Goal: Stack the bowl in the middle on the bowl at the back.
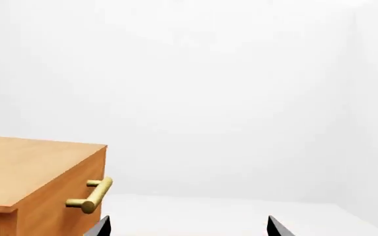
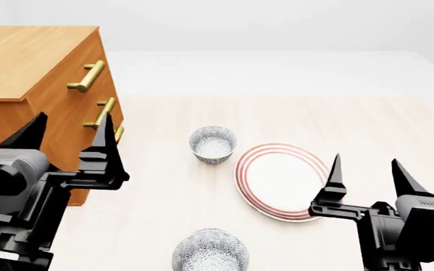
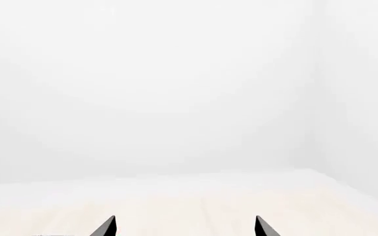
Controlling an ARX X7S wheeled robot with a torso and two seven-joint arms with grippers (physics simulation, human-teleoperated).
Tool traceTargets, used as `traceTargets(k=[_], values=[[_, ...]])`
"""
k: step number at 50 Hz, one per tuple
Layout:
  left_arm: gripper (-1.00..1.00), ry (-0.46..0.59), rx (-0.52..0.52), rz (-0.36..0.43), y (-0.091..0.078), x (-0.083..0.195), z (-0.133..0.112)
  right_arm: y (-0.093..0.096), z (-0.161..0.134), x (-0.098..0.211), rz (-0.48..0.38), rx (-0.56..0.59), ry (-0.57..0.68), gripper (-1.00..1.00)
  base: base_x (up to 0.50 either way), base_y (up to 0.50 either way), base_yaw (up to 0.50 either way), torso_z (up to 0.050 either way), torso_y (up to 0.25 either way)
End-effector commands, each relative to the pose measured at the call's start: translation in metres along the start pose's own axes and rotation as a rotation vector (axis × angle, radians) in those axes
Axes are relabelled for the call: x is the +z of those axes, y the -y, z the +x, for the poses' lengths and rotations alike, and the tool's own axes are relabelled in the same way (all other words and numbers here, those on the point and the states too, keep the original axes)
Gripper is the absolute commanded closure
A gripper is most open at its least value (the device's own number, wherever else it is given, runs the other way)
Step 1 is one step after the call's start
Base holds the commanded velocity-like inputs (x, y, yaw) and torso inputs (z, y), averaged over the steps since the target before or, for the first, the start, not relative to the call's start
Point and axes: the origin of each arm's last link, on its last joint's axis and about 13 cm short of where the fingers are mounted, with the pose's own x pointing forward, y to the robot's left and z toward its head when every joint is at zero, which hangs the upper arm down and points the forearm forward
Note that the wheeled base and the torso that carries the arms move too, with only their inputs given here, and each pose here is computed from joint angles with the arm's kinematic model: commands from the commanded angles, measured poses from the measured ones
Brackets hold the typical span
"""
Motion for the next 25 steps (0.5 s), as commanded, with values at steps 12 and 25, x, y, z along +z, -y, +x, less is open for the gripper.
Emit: traceTargets(k=[12,25], values=[[-1.00,0.258,0.242,0.038,-0.013,0.006,-0.013,-0.004,-0.034,0.061,-0.033,0.001,0.220,-1.00,0.00,0.00,0.00,0.000,0.000],[-1.00,0.320,0.248,-0.007,-0.016,0.013,-0.031,-0.008,-0.053,0.079,-0.060,0.002,0.362,-1.00,0.00,0.00,0.00,0.000,0.000]])
